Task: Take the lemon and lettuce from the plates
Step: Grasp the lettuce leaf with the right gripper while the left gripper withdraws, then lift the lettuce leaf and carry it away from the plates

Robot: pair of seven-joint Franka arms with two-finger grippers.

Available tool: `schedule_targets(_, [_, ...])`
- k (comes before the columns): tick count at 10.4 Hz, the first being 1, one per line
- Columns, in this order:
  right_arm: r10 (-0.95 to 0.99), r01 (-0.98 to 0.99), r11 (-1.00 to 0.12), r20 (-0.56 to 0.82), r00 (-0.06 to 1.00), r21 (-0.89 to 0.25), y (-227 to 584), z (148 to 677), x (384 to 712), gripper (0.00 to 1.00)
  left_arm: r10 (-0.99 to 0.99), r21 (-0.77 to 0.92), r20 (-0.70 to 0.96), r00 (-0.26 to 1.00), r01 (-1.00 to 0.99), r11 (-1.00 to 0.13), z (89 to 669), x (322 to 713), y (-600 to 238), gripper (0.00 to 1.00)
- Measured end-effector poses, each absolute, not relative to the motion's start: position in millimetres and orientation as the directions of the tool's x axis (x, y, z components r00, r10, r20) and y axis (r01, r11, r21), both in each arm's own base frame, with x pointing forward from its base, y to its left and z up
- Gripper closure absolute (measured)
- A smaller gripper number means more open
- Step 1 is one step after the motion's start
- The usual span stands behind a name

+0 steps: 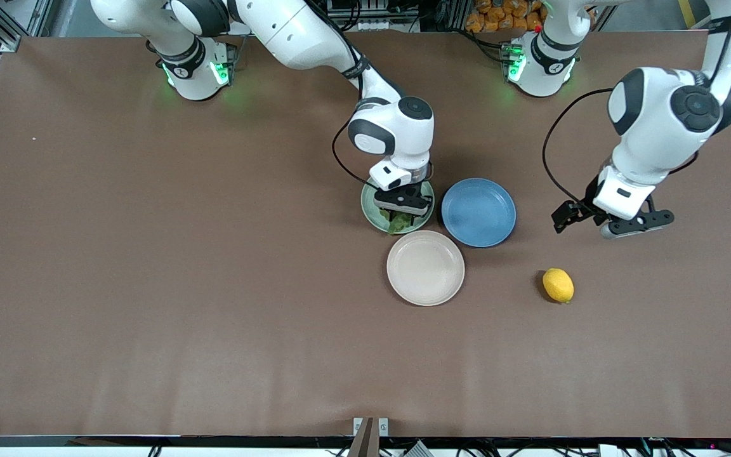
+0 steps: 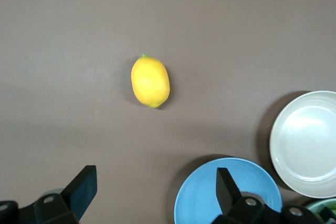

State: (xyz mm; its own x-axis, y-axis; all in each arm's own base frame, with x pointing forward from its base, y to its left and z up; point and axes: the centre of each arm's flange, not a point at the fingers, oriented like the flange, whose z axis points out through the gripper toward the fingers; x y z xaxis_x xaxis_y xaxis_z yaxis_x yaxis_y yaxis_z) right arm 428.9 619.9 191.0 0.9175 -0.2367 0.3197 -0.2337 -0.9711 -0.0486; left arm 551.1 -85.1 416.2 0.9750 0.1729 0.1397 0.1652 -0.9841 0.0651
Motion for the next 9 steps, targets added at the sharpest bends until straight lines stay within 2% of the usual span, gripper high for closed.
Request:
schedule_targets(1, [-0.229, -0.227, -0.973, 0.320, 0.919, -0.046, 620, 191, 429, 0.55, 0.153, 0.060, 0.133, 0.979, 0.146, -0.987, 442, 558, -86, 0.00])
schedule_targets(4, [-0.204, -0.204, -0.978, 0.324, 0.924, -0.034, 619, 193, 431, 0.94, 0.118, 0.053, 0.126, 0.985, 0.113, -0.992, 519, 568, -87, 0.00])
schedule_targets(6, [-0.196, -0.203, -0.979, 0.330, 0.924, -0.014, 618, 213, 436, 0.96, 0.032, 0.036, 0.099, 0.995, 0.028, -0.999, 552, 565, -84, 0.00])
schedule_targets(9, [-0.215, -0.216, -0.976, 0.271, 0.938, -0.027, 606, 285, 457, 0.96, 0.005, 0.032, 0.132, 0.991, 0.001, -0.999, 585, 556, -81, 0.00])
